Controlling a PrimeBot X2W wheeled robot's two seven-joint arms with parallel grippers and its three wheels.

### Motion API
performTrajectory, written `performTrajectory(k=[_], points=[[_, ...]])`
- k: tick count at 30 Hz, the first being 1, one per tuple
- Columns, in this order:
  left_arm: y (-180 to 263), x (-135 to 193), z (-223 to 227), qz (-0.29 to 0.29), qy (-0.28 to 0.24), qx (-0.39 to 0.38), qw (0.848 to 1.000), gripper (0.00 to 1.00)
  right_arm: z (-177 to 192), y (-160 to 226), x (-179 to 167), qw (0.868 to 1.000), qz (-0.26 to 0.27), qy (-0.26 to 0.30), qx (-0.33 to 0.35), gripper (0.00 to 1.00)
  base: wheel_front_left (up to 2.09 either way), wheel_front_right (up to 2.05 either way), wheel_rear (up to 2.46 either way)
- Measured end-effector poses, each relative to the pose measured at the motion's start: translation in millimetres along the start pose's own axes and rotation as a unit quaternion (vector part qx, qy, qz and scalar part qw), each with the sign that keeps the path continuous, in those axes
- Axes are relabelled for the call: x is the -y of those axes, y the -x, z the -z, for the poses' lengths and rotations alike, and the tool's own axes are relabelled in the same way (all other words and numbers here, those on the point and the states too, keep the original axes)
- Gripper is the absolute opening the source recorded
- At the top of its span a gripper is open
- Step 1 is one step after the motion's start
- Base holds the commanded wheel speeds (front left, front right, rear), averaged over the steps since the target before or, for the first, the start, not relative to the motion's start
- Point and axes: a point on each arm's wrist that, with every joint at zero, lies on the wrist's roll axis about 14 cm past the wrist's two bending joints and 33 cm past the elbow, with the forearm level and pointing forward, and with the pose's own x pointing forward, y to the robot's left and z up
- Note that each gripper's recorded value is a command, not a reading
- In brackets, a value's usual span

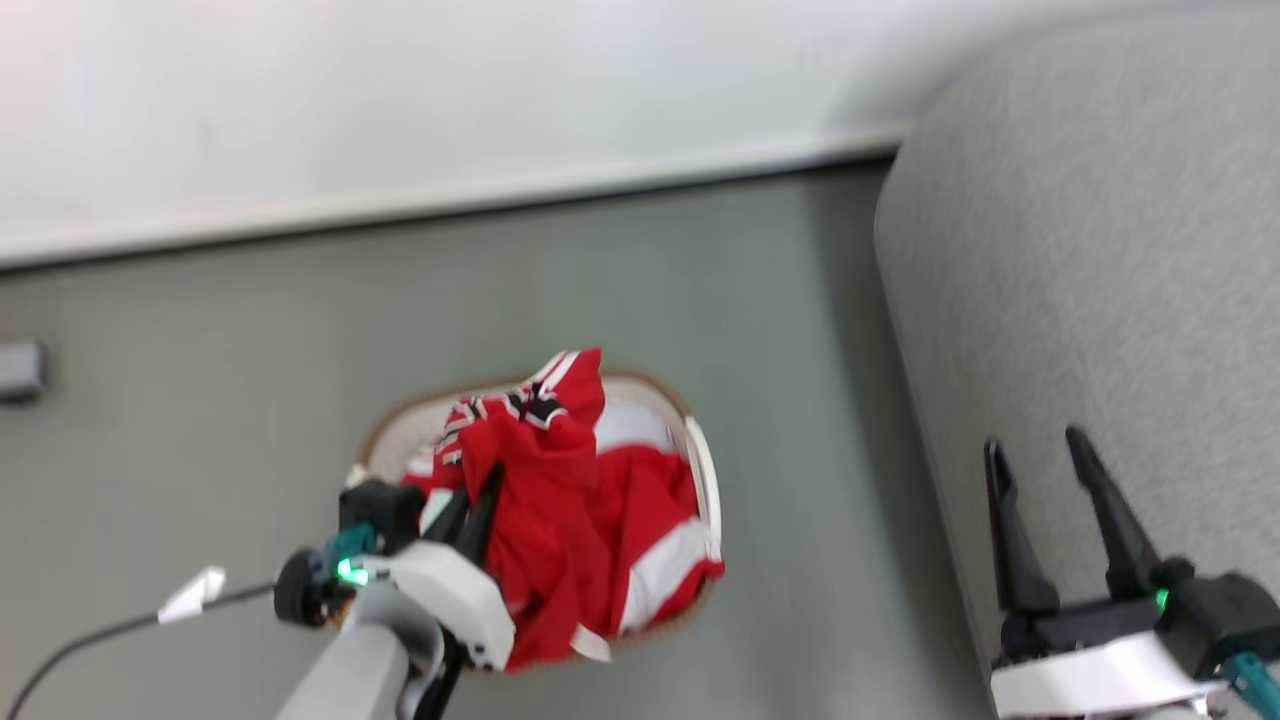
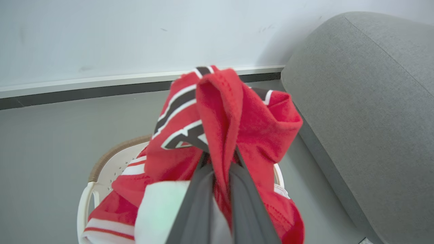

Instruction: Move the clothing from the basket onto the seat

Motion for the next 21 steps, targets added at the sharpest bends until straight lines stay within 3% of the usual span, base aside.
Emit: performTrajectory(k=[11, 21], points=[[78, 29, -81, -0.016, -0.007, 0.134, 0.991, 0.00, -35, 62, -14, 0.999, -0.006, -0.003, 0.042, 1.00, 0.00, 0.00, 0.00], [126, 49, -133, 0.009, -0.031, 0.190, 0.981, 0.00, -50, 69, -65, 0.994, -0.082, -0.005, 0.067, 1.00, 0.00, 0.00, 0.00]])
